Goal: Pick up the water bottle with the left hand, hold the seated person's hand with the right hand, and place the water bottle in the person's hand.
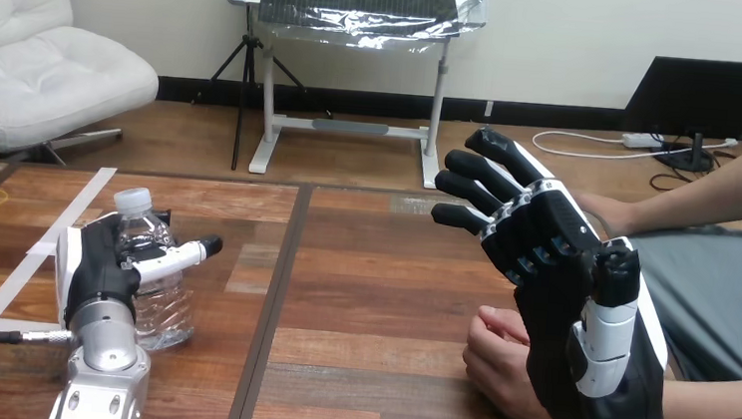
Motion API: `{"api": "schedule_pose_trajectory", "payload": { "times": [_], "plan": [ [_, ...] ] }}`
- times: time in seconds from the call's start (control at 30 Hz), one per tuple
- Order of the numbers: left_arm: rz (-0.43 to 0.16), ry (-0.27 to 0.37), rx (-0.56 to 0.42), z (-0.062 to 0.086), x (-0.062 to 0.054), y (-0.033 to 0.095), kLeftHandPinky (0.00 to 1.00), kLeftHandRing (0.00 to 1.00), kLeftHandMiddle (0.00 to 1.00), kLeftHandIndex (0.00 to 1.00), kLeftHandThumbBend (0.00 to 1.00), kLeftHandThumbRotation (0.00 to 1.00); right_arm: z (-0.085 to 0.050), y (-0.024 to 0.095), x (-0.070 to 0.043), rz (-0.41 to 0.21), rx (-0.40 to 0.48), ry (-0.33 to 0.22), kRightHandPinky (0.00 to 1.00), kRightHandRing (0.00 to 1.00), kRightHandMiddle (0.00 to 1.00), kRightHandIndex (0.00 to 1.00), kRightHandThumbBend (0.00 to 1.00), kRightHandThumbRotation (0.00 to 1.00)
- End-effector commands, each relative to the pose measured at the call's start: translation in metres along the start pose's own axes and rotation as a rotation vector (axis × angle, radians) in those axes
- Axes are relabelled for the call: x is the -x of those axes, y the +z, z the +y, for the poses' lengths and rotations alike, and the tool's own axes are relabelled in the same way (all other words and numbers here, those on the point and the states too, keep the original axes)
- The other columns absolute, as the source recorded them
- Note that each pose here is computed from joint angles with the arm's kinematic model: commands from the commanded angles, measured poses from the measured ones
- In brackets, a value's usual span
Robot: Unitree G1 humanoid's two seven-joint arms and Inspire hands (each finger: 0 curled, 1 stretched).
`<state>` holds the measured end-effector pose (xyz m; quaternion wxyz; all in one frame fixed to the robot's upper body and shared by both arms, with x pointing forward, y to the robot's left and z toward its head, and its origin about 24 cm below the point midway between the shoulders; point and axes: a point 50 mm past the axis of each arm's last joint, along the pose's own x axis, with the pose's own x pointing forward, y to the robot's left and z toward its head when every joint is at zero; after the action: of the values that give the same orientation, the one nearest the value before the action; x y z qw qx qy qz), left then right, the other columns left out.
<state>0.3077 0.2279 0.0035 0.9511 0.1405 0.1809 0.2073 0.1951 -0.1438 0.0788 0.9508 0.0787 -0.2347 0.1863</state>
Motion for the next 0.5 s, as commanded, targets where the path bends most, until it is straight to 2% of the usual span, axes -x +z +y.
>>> {"api": "schedule_pose_trajectory", "payload": {
  "times": [0.0, 0.2, 0.47],
  "plan": [
    [-0.091, 0.012, 0.005, -0.0044, -0.0056, 0.0312, 0.38, 0.45, 0.51, 0.57, 0.78, 0.00, -0.0008, 0.0113, -0.0093, -0.075, 0.010, 0.005, 0.76, 0.83, 0.83, 0.86, 0.73, 1.00],
    [-0.100, 0.027, 0.001, -0.0044, -0.0057, 0.0307, 0.33, 0.39, 0.45, 0.52, 0.74, 0.00, -0.0008, 0.0115, -0.0093, -0.074, 0.011, 0.008, 0.76, 0.83, 0.84, 0.86, 0.74, 1.00],
    [-0.126, 0.039, 0.024, -0.0043, -0.0042, 0.0304, 0.30, 0.36, 0.41, 0.47, 0.69, 0.00, -0.0012, 0.0112, -0.0091, -0.074, 0.014, 0.010, 0.77, 0.83, 0.84, 0.86, 0.73, 1.00]
  ]
}}
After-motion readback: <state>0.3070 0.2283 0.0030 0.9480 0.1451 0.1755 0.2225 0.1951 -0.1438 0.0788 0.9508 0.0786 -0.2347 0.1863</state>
